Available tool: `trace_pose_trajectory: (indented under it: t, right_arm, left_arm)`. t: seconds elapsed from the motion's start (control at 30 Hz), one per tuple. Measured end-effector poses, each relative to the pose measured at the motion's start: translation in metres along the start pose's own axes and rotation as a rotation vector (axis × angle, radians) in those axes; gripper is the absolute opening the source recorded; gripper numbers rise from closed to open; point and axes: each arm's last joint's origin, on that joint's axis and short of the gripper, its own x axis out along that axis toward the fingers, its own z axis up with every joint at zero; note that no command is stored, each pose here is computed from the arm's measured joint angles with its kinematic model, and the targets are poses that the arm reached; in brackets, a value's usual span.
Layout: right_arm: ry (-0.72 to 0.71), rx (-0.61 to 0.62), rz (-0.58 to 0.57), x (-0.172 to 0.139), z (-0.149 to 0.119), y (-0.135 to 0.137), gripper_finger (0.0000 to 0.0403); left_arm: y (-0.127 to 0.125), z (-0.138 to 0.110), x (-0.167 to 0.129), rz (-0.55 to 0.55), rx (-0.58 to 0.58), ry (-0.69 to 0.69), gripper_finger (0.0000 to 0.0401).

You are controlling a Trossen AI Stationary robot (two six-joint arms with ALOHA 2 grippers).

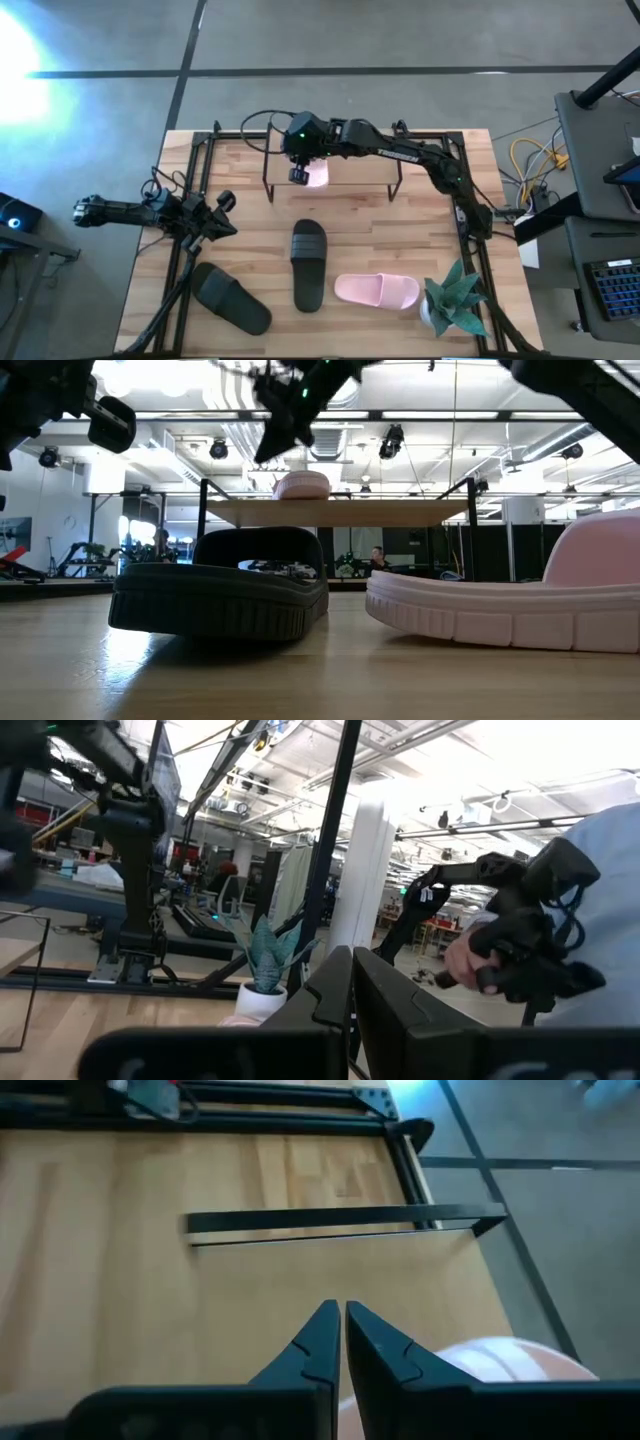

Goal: Pick and place slides into the shelf
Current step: Put the top pink slide on the shelf

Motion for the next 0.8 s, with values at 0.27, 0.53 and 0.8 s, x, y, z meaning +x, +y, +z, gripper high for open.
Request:
trace_pose_trajectory:
  t: [0.27,0.53,0.8]
  right_arm:
    - [0.018,-0.011,-0.149,0.037,-0.012,-0.021,0.0013]
    - [0.12,-0.029,-0.171,0.044,-0.025,-0.027,0.0013]
    - [0.187,-0.038,-0.268,0.032,-0.026,-0.033,0.0013]
  left_arm:
    - [0.0,0.0,0.0,-0.001,0.0,0.0,0.0]
    - [0.0,0.0,0.0,0.0,0.0,0.0,0.0]
    - [0.0,0.0,0.0,0.0,0.0,0.0,0.0]
